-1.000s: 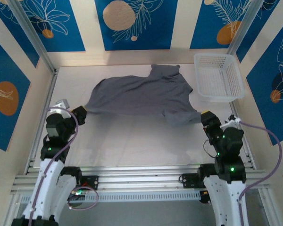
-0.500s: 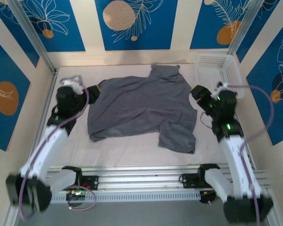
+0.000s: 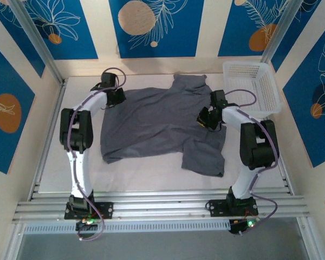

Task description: Fold the inside-out t-shirt

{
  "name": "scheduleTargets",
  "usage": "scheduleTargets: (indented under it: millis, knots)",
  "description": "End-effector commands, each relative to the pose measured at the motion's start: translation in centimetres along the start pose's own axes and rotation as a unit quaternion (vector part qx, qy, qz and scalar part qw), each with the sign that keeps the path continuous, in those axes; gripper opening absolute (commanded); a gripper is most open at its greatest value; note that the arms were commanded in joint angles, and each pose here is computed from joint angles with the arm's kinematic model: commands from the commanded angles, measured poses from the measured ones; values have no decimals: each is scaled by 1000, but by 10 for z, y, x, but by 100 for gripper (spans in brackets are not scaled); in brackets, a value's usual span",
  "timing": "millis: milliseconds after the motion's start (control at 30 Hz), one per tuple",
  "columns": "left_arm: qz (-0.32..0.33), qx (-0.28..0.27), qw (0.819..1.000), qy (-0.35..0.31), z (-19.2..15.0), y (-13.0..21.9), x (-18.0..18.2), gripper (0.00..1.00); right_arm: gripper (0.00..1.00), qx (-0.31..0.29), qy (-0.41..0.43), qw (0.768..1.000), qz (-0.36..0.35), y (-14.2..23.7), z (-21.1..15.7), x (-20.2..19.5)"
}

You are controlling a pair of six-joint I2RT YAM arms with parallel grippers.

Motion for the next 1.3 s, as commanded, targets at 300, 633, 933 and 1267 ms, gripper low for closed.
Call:
scheduleTargets:
  millis: [300,633,933,1267]
  knots:
    - [71,36,989,124,19,-47,68,2,10,64,0,997,-48,-41,-38,4]
    - [-71,-14,991,114,72,31,43,25,17,8,97,995,9,29,-47,28]
    - [-175,-42,981,78,-13,146,10,54,44,-142,-69,986,-53,103,-84,-75]
    - [-60,17,997,35,-139,168,75,54,69,33,-146,987,-66,67,-143,-117]
Point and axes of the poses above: each hand's point on the last joint's axis, 136 mm out from that joint toward the fingers, its own y axis back along the fingers, its own x axis along the line the jaws close on, z = x × y, the point moved 5 cm from there along y, back along the fingers, and after that the axes turned 8 degrees about y, right-handed, at the moved point
